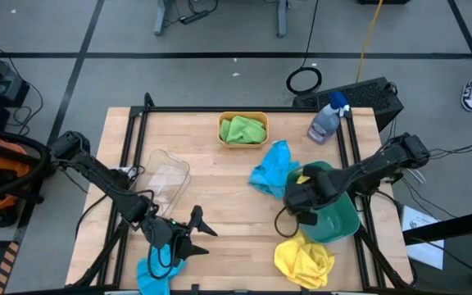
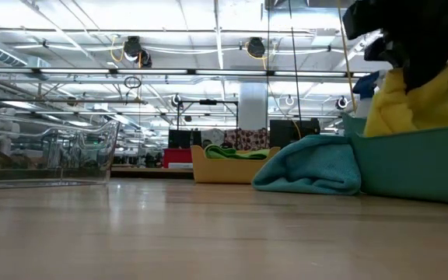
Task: Sort microfiber towel by color & place in baskets
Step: Put the top yellow microfiber cloth into the green bin
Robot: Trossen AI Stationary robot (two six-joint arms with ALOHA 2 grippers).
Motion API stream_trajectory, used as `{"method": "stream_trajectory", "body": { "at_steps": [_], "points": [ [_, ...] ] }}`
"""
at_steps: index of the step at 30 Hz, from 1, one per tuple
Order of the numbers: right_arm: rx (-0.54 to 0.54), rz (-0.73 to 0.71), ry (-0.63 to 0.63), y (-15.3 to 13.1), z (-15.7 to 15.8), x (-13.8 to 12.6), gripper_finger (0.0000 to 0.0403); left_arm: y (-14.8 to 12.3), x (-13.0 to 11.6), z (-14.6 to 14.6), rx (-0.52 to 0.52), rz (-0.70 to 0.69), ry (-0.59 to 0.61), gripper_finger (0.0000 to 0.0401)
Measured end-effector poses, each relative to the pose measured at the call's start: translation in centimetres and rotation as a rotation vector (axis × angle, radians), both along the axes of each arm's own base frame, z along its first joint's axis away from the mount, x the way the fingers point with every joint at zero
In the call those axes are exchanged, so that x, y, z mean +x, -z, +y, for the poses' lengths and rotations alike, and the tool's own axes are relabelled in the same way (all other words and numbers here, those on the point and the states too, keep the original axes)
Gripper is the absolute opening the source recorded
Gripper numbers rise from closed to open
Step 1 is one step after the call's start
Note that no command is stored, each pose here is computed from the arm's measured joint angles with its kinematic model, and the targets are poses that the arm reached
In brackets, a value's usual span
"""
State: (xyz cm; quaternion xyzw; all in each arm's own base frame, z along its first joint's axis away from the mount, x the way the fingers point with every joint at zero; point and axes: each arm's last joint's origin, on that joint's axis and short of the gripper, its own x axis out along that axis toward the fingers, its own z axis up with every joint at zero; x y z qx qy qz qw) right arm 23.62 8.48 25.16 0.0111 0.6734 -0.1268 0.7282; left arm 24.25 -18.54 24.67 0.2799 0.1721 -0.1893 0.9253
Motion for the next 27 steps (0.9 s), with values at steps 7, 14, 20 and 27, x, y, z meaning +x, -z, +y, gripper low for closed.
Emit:
{"method": "stream_trajectory", "body": {
  "at_steps": [7, 14, 20, 27],
  "points": [
    [-0.032, 0.071, 0.075, 2.8, -1.5, -0.7, 0.0009, 0.0, 0.0, 0.0, 0.001, 0.001, 0.000, 0.0297],
    [-0.039, 0.072, 0.120, 6.7, -2.1, -1.8, 0.0023, 0.0, 0.0, 0.0, 0.000, 0.001, 0.000, 0.0297],
    [-0.037, 0.072, 0.220, 8.0, -2.3, -2.5, 0.0085, 0.0, 0.0, 0.0, 0.000, 0.001, 0.000, 0.0297],
    [-0.037, 0.044, 0.285, 6.1, -2.1, -2.4, 0.0157, 0.0, 0.0, 0.0, 0.001, 0.002, 0.000, 0.0297]
  ]
}}
